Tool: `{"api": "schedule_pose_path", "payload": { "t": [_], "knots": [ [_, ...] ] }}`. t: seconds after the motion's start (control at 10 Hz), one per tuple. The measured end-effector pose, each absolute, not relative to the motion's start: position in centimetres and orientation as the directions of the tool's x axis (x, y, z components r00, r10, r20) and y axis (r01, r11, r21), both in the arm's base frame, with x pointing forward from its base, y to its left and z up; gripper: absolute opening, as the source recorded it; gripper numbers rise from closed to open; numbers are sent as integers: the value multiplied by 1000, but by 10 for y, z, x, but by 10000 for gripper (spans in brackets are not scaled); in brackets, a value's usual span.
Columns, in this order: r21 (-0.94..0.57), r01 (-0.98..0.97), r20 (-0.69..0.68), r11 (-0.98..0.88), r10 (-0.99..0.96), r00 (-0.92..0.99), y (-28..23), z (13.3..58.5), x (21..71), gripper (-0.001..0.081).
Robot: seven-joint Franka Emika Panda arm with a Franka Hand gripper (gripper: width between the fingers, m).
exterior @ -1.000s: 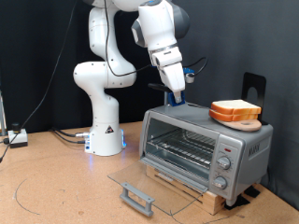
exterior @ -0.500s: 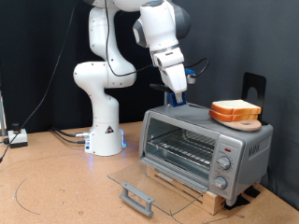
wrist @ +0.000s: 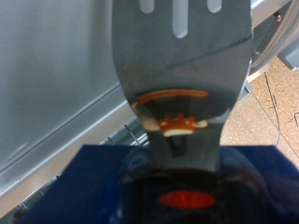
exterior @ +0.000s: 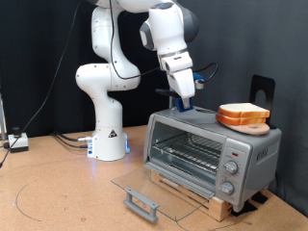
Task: Make a piece of toast with the oven
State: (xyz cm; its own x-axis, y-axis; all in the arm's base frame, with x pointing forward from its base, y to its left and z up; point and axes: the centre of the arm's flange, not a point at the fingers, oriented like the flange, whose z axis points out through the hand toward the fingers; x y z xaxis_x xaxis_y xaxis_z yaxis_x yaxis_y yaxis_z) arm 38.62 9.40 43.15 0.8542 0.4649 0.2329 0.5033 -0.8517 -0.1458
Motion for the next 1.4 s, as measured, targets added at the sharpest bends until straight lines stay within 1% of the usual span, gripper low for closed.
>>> {"api": "schedule_pose_path", "payload": {
  "t": [0.8, 1.4],
  "knots": [
    [-174, 508, 230, -844, 467, 854, 85, 433, 384, 403],
    [-154, 493, 206, -856, 460, 864, 101, 425, 384, 403]
  ]
}}
